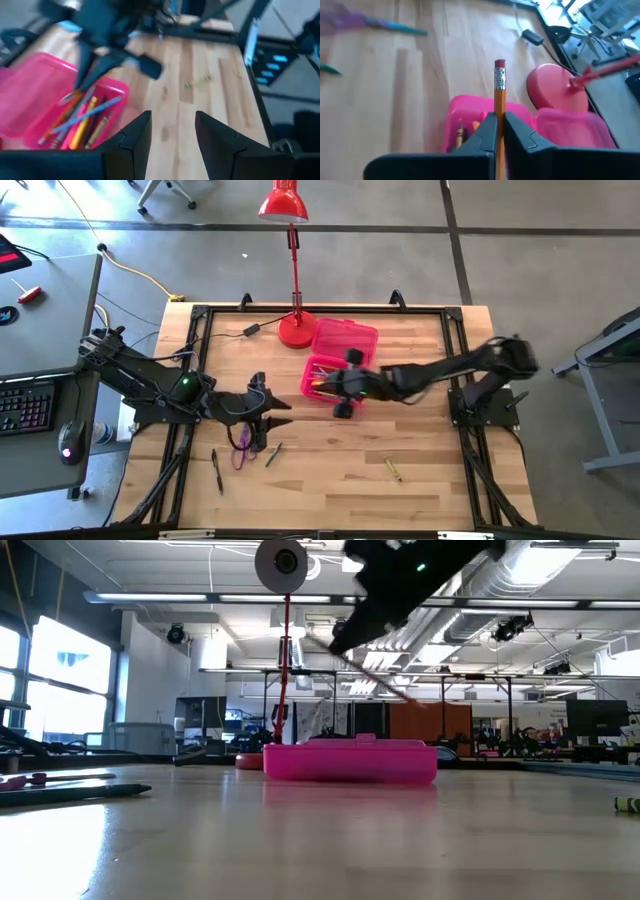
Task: Pick & place school supplies into a supply box
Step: Put the orange pencil into the pink supply box, then put the purple scissors into the pink supply box
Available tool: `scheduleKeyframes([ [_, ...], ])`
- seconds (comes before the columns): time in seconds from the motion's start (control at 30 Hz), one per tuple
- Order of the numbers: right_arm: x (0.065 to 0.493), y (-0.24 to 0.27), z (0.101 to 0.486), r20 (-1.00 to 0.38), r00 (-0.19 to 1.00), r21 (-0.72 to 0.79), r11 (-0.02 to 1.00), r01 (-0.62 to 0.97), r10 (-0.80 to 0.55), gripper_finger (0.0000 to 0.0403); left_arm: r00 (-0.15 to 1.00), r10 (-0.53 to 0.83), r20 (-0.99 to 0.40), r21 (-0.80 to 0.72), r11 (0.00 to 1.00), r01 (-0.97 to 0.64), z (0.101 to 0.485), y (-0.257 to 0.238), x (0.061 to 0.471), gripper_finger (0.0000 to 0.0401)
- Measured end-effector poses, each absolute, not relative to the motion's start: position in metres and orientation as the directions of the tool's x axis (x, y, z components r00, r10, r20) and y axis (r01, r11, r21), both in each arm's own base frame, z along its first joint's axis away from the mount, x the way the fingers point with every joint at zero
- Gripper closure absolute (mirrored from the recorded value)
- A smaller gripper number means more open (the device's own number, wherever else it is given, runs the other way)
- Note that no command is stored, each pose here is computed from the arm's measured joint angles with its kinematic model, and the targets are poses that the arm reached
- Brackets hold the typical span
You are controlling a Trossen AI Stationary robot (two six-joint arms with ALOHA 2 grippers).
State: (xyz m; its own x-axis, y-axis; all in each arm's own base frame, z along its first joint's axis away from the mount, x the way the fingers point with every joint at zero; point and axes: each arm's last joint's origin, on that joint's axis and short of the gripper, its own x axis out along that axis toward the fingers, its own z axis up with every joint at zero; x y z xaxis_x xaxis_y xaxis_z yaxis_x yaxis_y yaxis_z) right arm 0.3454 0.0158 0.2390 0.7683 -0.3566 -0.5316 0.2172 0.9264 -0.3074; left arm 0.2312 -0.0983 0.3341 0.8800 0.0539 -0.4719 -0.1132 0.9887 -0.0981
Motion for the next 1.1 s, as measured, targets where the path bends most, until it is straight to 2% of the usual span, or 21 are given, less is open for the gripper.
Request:
scheduleKeyframes([
  [0.2,0.387,-0.012,0.209,-0.592,0.7,-0.366,0.907,0.207,-0.399,0.0402,0.858,-0.077,-0.508,-0.149,0.989,0.0,0.332,-0.102,0.231,0.0217],
  [0.37,0.396,-0.035,0.179,-0.657,0.642,-0.336,0.916,0.219,-0.395,0.0402,0.816,-0.236,-0.529,-0.235,0.964,0.126,0.331,-0.107,0.23,0.0217],
  [0.43,0.396,-0.042,0.172,-0.673,0.627,-0.314,0.919,0.24,-0.393,0.0401,0.807,-0.257,-0.531,-0.25,0.958,0.141,0.331,-0.108,0.23,0.0217],
  [0.67,0.395,-0.051,0.166,-0.705,0.625,-0.239,0.942,0.233,-0.334,0.0384,0.802,-0.162,-0.574,-0.211,0.976,0.046,0.315,-0.112,0.245,0.0217],
  [0.8,0.395,-0.049,0.166,-0.704,0.629,-0.249,0.944,0.219,-0.331,0.0368,0.765,-0.125,-0.632,-0.252,0.966,-0.05,0.298,-0.117,0.255,0.0217],
  [1.03,0.396,-0.046,0.167,-0.7,0.628,-0.261,0.94,0.218,-0.34,0.0327,0.666,-0.128,-0.735,-0.369,0.899,-0.234,0.271,-0.121,0.267,0.0217],
  [1.1,0.396,-0.044,0.167,-0.698,0.632,-0.245,0.941,0.232,-0.337,0.0317,0.599,-0.152,-0.786,-0.389,0.875,-0.288,0.265,-0.12,0.263,0.0217],
])
